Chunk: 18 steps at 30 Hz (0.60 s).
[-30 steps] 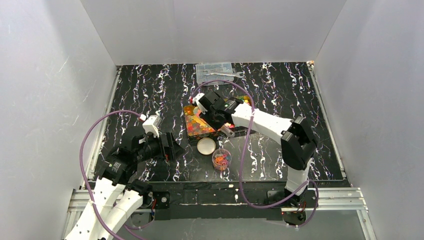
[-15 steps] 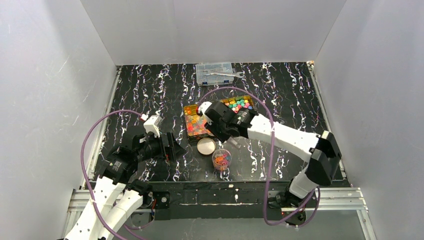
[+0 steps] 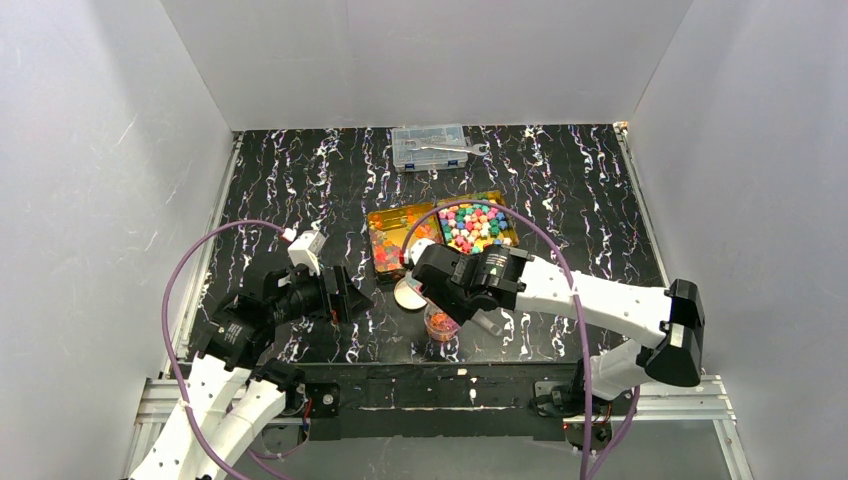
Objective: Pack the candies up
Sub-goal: Place the fake candies in the packing bottle.
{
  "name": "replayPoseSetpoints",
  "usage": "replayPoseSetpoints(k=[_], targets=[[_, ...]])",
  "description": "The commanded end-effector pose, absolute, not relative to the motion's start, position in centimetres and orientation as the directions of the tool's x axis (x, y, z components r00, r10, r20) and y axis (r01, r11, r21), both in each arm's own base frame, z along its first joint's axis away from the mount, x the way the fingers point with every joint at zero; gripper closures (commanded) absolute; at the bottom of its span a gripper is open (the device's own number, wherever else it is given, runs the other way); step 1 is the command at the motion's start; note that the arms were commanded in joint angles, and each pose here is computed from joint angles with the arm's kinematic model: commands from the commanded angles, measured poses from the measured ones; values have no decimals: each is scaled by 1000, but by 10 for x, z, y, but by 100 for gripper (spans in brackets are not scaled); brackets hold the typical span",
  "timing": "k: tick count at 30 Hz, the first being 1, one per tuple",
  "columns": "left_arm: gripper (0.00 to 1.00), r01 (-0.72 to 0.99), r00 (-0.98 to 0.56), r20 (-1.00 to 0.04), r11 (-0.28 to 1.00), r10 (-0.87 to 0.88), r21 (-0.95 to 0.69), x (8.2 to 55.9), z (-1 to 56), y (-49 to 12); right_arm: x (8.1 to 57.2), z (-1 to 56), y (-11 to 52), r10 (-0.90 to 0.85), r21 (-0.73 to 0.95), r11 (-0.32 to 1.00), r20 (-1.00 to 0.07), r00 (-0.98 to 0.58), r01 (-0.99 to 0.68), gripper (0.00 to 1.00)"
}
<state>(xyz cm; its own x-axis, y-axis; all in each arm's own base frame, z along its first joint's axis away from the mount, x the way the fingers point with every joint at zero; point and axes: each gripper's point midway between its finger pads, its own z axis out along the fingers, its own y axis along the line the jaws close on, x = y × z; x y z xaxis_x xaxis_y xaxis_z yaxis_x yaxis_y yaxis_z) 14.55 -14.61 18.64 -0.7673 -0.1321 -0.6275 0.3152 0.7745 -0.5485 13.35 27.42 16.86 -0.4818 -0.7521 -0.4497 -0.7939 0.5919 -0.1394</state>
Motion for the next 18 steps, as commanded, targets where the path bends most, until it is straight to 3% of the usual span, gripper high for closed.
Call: replayPoseSetpoints(k=[1,18], targets=[[2,342,-763,-636,762,-117,-550,144,186,-149,112,171,245,-737,-124,637,-389,-553,-761,99],[2,356,-762,-638,752,-111,-555,142,188,-150,50,164,208,-733,-31,672,-172,-659,-740,99]])
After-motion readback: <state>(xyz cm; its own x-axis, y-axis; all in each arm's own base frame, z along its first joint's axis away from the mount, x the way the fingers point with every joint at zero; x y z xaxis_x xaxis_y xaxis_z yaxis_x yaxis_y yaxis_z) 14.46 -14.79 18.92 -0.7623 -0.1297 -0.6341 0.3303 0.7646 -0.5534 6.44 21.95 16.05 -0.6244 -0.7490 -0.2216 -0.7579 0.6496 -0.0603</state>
